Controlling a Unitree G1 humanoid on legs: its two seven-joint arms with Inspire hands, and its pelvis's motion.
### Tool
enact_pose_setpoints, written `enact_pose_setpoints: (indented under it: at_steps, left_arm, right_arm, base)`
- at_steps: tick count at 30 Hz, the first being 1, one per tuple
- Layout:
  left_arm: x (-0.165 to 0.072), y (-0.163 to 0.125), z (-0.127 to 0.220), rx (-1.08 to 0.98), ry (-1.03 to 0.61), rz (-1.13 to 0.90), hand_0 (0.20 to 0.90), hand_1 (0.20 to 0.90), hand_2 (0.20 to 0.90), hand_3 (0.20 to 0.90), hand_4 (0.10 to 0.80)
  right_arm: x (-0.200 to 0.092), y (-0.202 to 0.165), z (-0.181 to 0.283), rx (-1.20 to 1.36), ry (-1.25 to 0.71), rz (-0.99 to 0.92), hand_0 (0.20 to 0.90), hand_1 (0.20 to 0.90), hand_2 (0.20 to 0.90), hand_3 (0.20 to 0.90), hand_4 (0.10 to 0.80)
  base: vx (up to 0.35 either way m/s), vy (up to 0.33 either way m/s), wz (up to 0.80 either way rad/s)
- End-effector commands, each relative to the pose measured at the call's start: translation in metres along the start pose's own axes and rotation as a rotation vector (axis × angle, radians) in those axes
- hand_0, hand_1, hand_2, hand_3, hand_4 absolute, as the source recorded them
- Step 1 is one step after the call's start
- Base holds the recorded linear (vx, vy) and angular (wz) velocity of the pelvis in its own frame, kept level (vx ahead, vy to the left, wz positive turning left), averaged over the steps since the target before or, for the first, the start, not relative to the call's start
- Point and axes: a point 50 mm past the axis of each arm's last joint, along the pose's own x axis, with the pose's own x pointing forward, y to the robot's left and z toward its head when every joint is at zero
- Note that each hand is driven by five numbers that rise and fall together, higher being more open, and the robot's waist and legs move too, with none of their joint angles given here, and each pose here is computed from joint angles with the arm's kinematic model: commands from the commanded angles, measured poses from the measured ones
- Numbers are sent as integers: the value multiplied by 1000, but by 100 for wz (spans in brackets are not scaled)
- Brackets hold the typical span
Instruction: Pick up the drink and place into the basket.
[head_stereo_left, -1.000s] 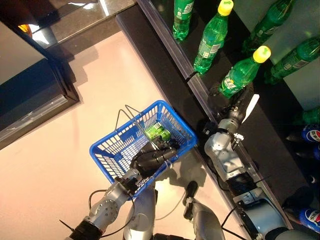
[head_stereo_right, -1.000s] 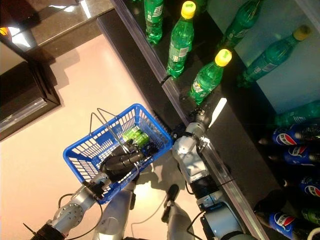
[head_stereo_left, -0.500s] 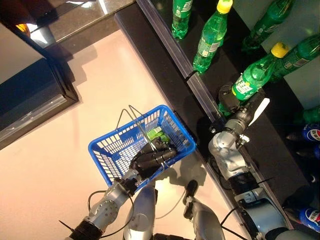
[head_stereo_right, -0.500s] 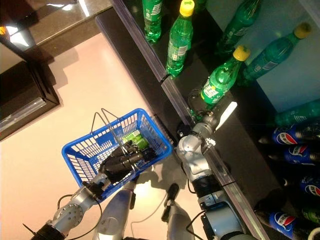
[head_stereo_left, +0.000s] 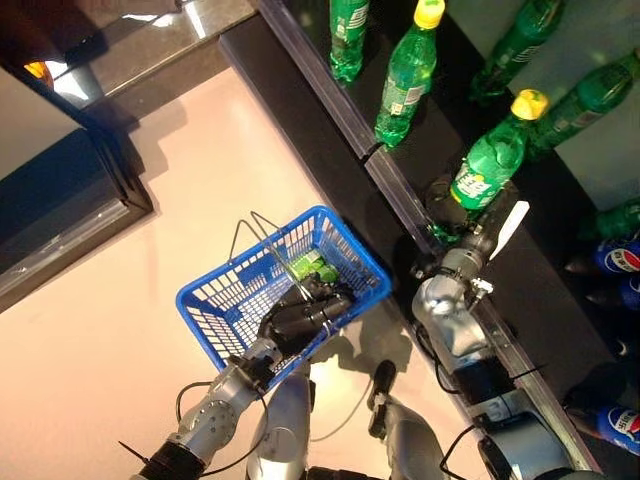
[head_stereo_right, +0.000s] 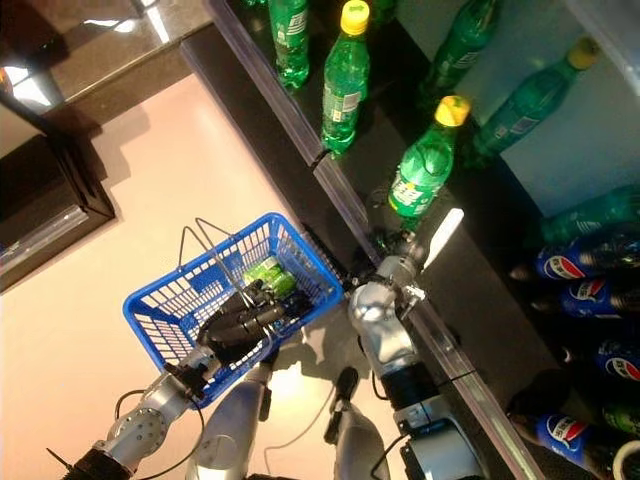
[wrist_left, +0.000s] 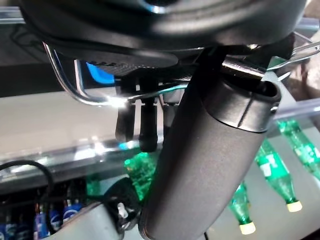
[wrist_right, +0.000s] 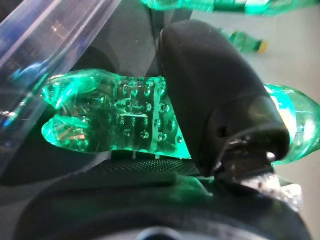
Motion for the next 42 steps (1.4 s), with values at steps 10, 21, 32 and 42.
enact_pose_setpoints:
  at_steps: [10,21,32,42]
  left_arm:
    - [2,-107,42,6,-361,-577,300,300,300,200,100]
    - [-2,-110,12,-110,-191,-617,300,300,300,200,100]
    - [-5,-128,-16,-186,-55,-755,300,300,300,200,100]
    - [-8,-140,-21,-229,-38,-845,300,300,300,200,100]
  right_arm:
    - [-26,-9,80,220,-396,262,300,300,300,200,100]
    - [-59,7,63,272,-204,609,300,300,300,200,100]
    - [-95,34,29,259,28,864,300,300,300,200,100]
    - [-100,38,5,165,116,846,300,300,300,200,100]
  base:
    - [54,41,-7]
    - [65,28,-2]
    - [48,32,3]
    - [36,30,5]
